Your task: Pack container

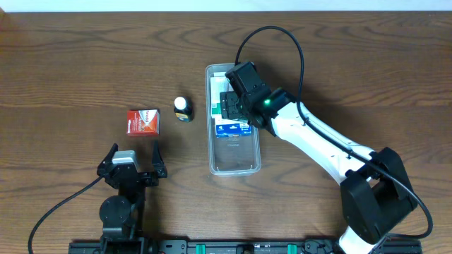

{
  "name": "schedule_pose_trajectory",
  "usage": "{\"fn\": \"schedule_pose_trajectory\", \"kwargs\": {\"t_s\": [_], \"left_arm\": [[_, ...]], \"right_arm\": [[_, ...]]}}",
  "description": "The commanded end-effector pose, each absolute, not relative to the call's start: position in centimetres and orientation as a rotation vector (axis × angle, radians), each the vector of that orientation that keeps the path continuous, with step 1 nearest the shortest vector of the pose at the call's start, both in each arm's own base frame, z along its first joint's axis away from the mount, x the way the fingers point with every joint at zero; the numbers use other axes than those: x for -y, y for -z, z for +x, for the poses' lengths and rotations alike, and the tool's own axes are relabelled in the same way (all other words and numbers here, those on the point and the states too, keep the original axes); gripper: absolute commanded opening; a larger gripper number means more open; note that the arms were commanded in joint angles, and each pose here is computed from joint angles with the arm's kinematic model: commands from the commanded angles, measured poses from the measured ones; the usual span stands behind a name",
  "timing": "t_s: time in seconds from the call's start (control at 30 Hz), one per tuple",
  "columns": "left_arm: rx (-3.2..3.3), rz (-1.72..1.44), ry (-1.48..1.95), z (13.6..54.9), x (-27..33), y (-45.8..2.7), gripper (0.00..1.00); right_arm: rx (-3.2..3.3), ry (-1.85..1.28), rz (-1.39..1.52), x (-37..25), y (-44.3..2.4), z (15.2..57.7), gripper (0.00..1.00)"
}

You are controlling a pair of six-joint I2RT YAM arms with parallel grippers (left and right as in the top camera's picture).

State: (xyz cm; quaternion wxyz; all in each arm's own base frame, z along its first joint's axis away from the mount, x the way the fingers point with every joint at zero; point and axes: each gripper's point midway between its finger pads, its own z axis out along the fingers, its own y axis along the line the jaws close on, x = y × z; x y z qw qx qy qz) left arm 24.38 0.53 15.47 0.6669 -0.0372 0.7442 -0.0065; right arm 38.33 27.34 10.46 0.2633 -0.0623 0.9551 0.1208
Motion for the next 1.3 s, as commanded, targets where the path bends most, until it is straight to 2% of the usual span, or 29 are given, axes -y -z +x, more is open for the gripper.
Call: {"fn": "schedule_pose_trajectory", "kwargs": {"t_s": [0.0, 0.1, 0.23, 0.3, 0.4, 0.47, 0.63, 0.73, 0.9, 0.93, 1.17, 1.2, 1.27], "left_arm": [[-1.727, -0.086, -0.001, 24.4, -0.7, -13.6, 0.98], [-1.726, -0.086, -0.001, 24.4, -0.7, -13.6, 0.98], [-1.726, -0.086, -0.001, 24.4, -0.7, -13.6, 0.98], [-1.726, -0.086, -0.001, 24.4, -0.7, -13.6, 0.98], [-1.726, -0.086, -0.001, 24.4, -0.7, -13.6, 0.98], [-1.727, -0.086, -0.001, 24.4, -0.7, -13.6, 0.98], [-1.726, -0.086, -0.001, 24.4, -0.7, -13.6, 0.98], [-1.726, -0.086, -0.001, 24.4, -0.7, -13.6, 0.98], [-1.726, -0.086, -0.001, 24.4, -0.7, -13.6, 0.98], [-1.726, -0.086, -0.001, 24.4, -0.7, -13.6, 0.98], [-1.726, -0.086, -0.001, 24.4, -0.7, -13.6, 0.98], [-1.727, -0.087, -0.001, 24.4, -0.7, -13.6, 0.98], [-1.726, -0.086, 0.001, 24.4, -0.7, -13.6, 0.98]], "right_arm": [[-2.511, -0.352, -0.174, -27.8, -13.5, 39.4, 0.78], [-2.495, -0.364, -0.172, -27.9, -14.5, 39.5, 0.71], [-2.527, -0.431, -0.205, -28.7, -14.2, 38.7, 0.47], [-2.554, -0.424, -0.217, -28.7, -13.8, 38.1, 0.41], [-2.564, -0.377, -0.207, -28.1, -13.6, 38.0, 0.24], [-2.549, -0.363, -0.202, -27.7, -14.1, 38.2, 0.19], [-2.437, -0.372, -0.128, -24.8, -19.5, 38.8, 0.25], [-2.339, -0.349, -0.015, -20.3, -24.7, 38.8, 0.33], [-2.257, -0.275, 0.204, -11.4, -29.8, 36.9, 0.41], [-2.252, -0.257, 0.26, -9.5, -30.3, 36.3, 0.46], [-2.259, -0.113, 0.527, -0.4, -30.8, 32.4, 0.95], [-2.264, -0.099, 0.552, 0.3, -30.6, 32.1, 0.99], [-2.271, -0.082, 0.582, 1.1, -30.4, 31.9, 0.99]]}}
